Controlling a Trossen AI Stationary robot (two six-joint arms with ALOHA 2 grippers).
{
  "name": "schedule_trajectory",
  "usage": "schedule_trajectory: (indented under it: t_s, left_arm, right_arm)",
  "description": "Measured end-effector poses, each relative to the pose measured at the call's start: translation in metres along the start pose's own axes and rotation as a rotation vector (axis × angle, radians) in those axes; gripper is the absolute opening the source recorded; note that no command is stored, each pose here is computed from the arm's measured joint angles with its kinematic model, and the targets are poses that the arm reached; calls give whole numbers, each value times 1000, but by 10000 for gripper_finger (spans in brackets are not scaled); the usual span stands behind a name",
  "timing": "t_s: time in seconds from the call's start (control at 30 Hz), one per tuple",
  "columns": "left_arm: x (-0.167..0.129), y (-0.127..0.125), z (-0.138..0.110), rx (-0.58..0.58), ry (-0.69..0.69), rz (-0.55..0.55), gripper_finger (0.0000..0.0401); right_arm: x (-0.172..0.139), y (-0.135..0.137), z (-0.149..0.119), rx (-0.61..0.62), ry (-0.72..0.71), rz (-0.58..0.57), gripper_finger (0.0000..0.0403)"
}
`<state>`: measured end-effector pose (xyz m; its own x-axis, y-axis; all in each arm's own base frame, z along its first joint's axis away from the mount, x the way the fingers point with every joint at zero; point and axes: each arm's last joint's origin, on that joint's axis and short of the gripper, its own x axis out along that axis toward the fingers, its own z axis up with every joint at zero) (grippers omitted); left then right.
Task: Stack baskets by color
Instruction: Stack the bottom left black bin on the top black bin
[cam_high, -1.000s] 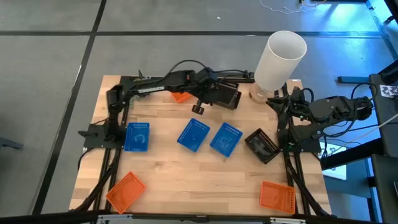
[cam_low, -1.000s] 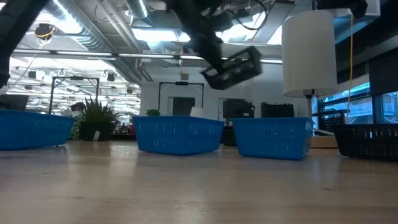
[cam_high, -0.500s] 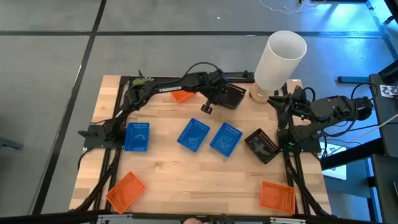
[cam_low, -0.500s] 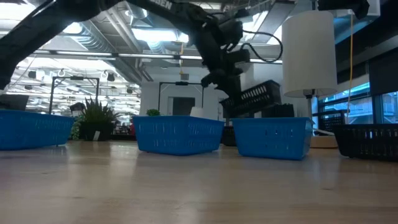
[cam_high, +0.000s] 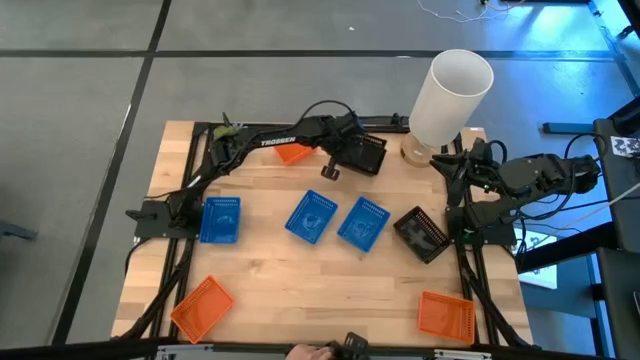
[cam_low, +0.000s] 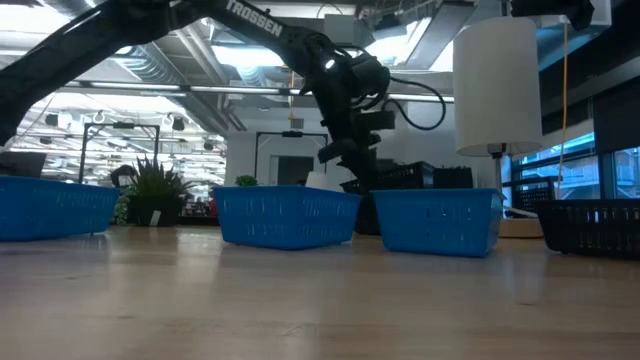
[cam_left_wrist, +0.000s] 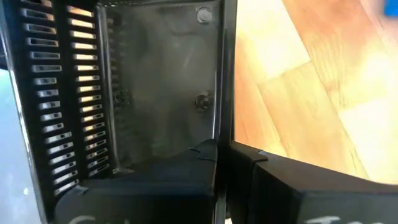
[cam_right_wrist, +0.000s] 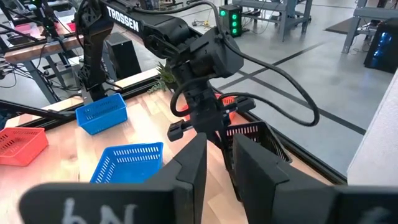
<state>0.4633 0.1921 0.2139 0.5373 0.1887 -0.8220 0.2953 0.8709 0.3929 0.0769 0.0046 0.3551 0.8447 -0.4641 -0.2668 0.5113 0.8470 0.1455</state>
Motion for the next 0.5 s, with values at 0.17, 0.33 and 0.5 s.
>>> schedule_trajectory:
  t_s: [0.17,0.33,0.5]
  left_arm:
    - [1,1,0,-19,23,34,10]
    - [1,-2,2,3,24,34,32]
    - [1,-5,8,29,67,101,51]
  right_arm:
    - [0,0,0,0,0,0,78]
    - [0,0,0,0,0,0,78]
    - [0,0,0,0,3,7,78]
